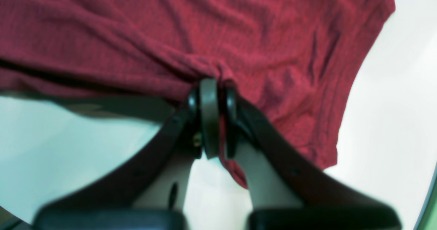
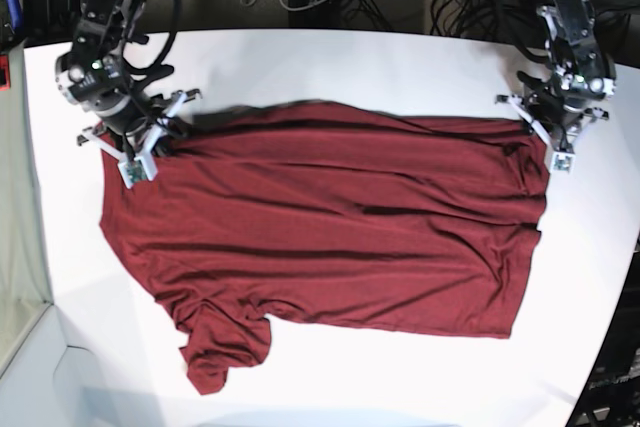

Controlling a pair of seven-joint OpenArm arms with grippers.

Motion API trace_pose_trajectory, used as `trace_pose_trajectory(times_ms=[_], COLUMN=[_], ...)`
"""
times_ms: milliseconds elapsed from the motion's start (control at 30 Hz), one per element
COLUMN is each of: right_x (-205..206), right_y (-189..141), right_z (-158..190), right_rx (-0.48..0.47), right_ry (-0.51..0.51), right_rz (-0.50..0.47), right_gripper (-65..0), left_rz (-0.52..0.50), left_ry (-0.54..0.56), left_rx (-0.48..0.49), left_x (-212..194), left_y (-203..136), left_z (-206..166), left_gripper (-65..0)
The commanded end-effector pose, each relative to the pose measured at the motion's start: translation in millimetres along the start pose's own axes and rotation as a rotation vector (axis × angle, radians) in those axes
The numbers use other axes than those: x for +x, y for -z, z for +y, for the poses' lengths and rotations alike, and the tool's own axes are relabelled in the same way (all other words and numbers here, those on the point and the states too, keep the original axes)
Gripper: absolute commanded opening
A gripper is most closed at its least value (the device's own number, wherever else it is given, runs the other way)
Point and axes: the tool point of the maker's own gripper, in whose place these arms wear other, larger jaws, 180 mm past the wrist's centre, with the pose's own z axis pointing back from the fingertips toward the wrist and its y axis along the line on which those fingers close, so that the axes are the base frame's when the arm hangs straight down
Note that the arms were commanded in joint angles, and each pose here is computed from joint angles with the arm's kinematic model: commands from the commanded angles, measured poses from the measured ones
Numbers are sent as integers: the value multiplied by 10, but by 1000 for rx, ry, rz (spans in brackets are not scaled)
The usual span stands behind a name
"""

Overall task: Layout the t-shirt on the table in an organized manner, then fold the t-shirt properly
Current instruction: 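Drag the held shirt edge with both grippers away from the table border, then pull the held edge with the right gripper outward along the table border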

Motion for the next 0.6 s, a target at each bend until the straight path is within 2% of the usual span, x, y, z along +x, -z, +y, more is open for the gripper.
trace_pose_trajectory(times_ms=[0, 67, 567], right_x=[83, 9, -543], right_y=[-39, -45, -192], right_z=[-13, 27, 136], right_rx=[-2, 7, 29], right_ry=[-5, -5, -4], right_rz=[-38, -21, 98], right_gripper=[-650, -650, -650], left_rz=[108, 94, 73], left_ry=[32, 36, 93], left_rx=[38, 41, 110], left_x=[-263, -238, -101], left_y=[-1, 1, -94], left_z=[94, 100, 470], left_gripper=[-606, -650, -650])
